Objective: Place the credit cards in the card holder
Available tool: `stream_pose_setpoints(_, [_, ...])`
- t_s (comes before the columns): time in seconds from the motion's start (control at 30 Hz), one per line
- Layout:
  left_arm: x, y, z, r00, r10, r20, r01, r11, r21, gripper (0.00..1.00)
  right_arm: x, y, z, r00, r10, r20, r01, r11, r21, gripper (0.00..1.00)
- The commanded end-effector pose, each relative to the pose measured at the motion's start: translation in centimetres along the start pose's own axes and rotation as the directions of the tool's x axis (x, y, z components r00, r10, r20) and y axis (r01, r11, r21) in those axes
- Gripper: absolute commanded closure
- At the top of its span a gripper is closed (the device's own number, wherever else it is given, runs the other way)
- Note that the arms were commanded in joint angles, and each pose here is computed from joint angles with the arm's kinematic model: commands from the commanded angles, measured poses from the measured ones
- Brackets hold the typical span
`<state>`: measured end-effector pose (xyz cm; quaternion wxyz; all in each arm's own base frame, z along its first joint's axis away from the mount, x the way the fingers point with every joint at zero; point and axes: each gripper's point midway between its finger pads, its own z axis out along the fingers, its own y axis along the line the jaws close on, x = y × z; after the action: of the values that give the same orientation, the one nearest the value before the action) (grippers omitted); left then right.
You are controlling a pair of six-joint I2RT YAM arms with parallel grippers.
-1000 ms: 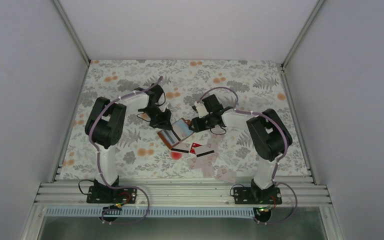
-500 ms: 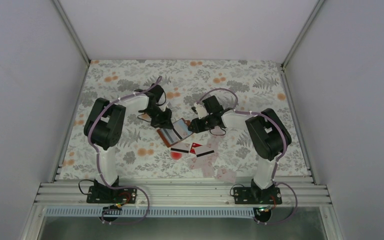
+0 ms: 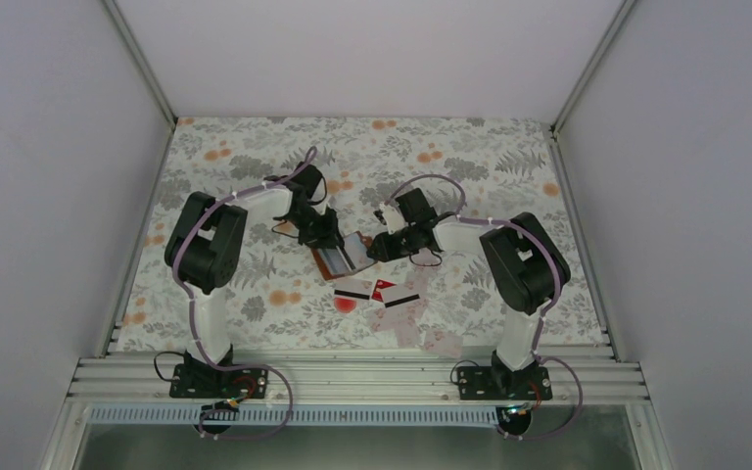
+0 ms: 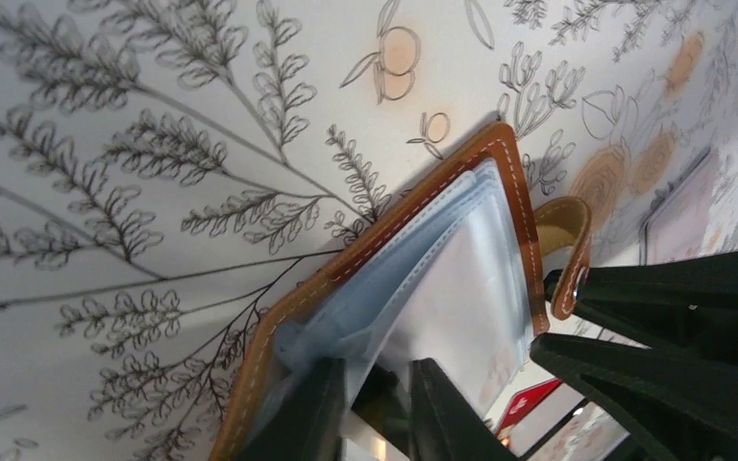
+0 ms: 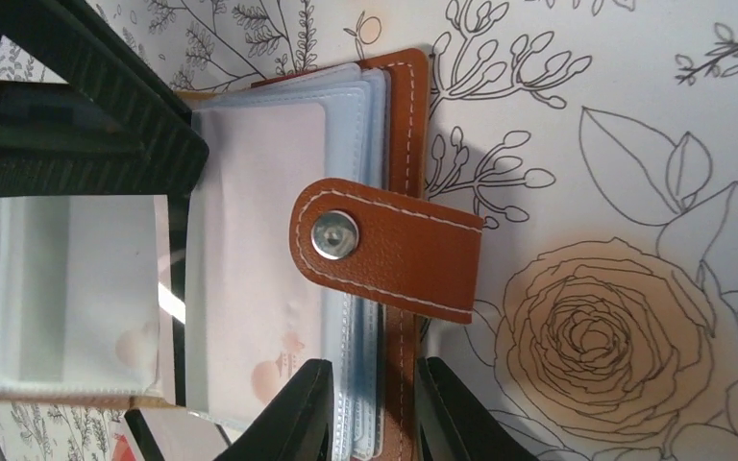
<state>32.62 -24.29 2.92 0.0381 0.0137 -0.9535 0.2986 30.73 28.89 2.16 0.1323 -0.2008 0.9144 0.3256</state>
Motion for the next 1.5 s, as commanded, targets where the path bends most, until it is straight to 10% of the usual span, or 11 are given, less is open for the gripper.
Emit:
stream_pose_setpoints(0.0, [-1.1, 0.0, 0.5, 0.999, 0.004, 0.046, -0.004, 1.0, -0.01, 0.74, 3.2, 0.5, 1.1, 0.994, 0.032, -0.102, -0.034, 0.999, -0.017, 0.78])
stream_pose_setpoints(0.33, [-1.1, -0.1, -2.4, 0.995, 0.043, 0.089, -0.03, 0.99, -0.14, 0.41, 3.1, 0.4, 0.7, 0.995, 0.023, -0.1, -0.023, 1.0, 0.005, 0.78])
stream_pose_setpoints(0.8, [-0.7, -0.9, -6.4, 0.98, 0.116, 0.16, -0.061, 0.948, -0.313, 0.22, 1.4, 1.1, -0.8, 0.997, -0.016, -0.072, 0.018, 0.999, 0.028, 0.78])
stream_pose_setpoints(0.97, [0.5, -3.8, -6.6, 0.972, 0.167, 0.164, -0.112, 0.947, -0.3, 0.3, 0.0, 2.1, -2.0, 0.999, -0.032, -0.027, 0.033, 0.999, 0.024, 0.78])
stream_pose_setpoints(1.23, [3.4, -1.8, -4.7, 0.988, 0.105, 0.114, -0.058, 0.934, -0.353, 0.71, -2.6, 4.2, -3.4, 0.997, -0.077, 0.031, 0.077, 0.997, -0.018, 0.78])
stream_pose_setpoints(1.47, [4.3, 0.4, -2.0, 0.994, 0.078, 0.079, -0.046, 0.936, -0.348, 0.81, -3.3, 4.8, -2.9, 0.997, -0.073, 0.039, 0.075, 0.995, -0.061, 0.77])
